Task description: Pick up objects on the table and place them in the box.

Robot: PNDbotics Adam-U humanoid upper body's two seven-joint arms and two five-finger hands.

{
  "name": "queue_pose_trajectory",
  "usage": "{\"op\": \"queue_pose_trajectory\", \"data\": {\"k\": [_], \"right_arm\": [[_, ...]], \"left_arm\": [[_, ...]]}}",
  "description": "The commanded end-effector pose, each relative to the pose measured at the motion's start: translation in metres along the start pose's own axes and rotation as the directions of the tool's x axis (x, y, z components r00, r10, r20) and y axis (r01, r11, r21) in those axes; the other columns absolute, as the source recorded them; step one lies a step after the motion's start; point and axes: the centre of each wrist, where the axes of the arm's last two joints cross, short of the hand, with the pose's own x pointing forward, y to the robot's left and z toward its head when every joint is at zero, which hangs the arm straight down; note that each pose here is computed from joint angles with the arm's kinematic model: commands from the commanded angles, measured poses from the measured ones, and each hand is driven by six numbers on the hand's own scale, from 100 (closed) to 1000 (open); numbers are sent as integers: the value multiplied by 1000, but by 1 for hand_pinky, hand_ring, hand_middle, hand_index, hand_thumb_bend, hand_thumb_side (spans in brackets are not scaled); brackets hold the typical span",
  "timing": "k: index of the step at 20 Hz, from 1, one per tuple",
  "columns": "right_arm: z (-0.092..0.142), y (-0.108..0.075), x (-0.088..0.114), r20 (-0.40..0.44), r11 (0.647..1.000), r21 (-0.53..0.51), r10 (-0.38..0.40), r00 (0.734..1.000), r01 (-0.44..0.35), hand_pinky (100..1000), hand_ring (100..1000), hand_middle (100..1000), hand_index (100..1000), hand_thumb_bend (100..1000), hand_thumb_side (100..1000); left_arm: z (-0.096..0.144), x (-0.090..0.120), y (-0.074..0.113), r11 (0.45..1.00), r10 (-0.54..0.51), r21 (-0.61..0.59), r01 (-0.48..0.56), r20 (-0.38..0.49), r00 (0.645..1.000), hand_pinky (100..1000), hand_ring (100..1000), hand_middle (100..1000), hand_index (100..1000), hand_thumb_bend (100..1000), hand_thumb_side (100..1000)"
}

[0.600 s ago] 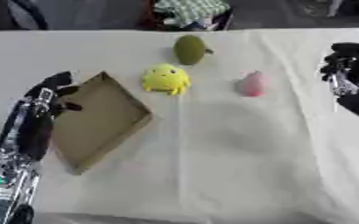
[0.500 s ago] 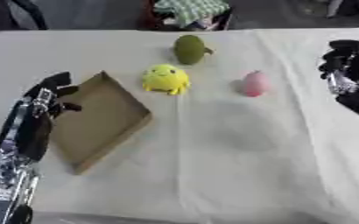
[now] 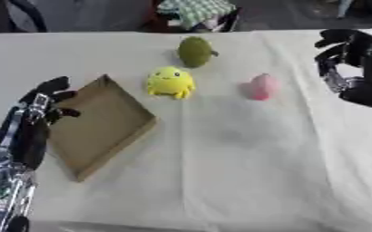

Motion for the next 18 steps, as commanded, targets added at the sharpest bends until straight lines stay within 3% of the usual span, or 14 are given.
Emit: {"op": "queue_pose_trajectory", "data": {"k": [1, 4, 10, 18], "right_arm": [[-5, -19, -4, -11, 991, 91, 99, 995, -98, 656, 730, 780, 891, 324, 313], [-14, -25, -10, -19, 977, 164, 140, 990, -135, 665, 739, 784, 892, 382, 255], [-29, -31, -22, -38, 952, 259, 177, 983, -162, 675, 748, 790, 895, 410, 248], [-51, -32, -38, -74, 944, 280, 201, 977, -173, 673, 745, 782, 885, 404, 251]], "left_arm": [[-4, 8, 0, 1000, -12, -19, 13, 29, 1000, 590, 785, 837, 722, 100, 713], [-5, 8, -1, 1000, -11, -25, 12, 29, 1000, 590, 785, 838, 722, 100, 714], [-5, 9, -2, 999, -7, -33, 8, 30, 1000, 590, 786, 838, 722, 100, 713], [-5, 8, -3, 999, -3, -38, 4, 28, 1000, 590, 788, 839, 722, 100, 715]]}}
